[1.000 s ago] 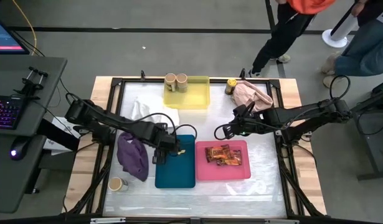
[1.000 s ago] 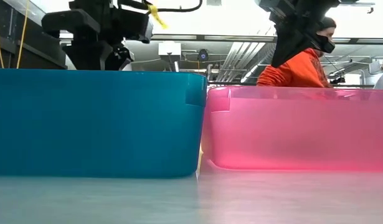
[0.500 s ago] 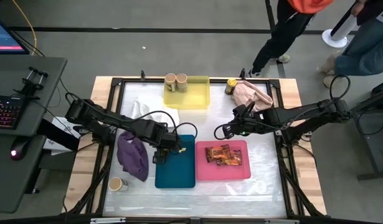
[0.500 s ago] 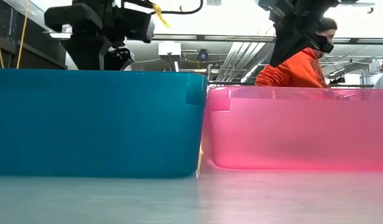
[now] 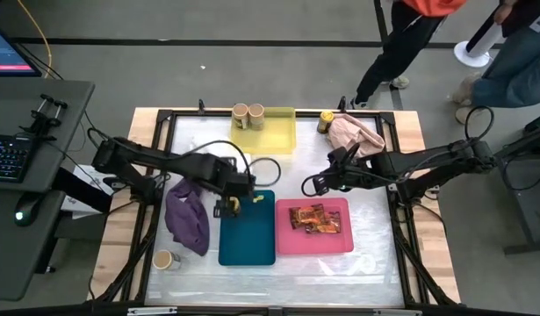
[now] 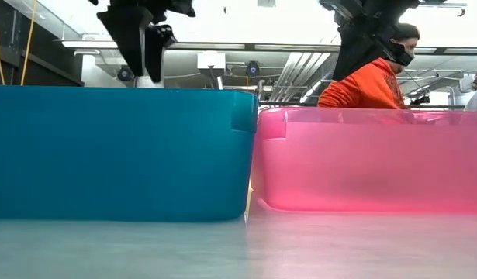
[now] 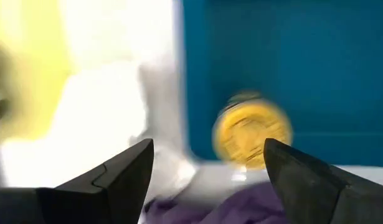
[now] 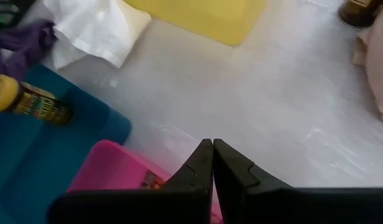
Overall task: Sort spices by type
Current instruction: Put the yellow seasoning bottle into the blue bin aligned with the other yellow seasoning bottle
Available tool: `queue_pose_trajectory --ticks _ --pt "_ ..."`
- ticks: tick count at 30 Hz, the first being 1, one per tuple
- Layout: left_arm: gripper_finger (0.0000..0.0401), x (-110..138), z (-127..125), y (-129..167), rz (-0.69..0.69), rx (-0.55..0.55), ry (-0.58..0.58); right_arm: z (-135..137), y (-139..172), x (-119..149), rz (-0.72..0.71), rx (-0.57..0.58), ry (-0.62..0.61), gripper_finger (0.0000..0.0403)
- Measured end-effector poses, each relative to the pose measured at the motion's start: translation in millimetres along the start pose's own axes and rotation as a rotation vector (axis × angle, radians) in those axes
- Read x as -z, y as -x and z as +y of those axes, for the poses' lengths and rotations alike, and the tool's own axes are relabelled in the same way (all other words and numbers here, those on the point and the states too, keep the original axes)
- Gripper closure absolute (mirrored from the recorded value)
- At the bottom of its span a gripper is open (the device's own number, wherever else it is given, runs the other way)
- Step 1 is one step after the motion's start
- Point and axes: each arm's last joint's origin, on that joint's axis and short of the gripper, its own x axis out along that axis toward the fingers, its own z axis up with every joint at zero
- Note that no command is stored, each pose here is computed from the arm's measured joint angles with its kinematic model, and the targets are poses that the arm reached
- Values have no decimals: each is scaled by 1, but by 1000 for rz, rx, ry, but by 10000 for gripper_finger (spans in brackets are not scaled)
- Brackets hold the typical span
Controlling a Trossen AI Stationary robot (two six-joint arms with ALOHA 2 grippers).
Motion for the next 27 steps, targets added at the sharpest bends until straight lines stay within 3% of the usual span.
queue_pose_trajectory --ticks 5,13,19,27 --pt "111 24 31 40 -145 -82 169 2 3 -16 -94 -41 -33 336" --pt "111 93 72 98 -674 -40 461 -17 -1 -71 -243 41 -70 176" --pt "111 119 81 87 -880 19 613 -59 -32 -109 -181 165 -148 97" --pt "111 104 93 56 -994 66 758 -124 -86 -147 -105 341 -198 75"
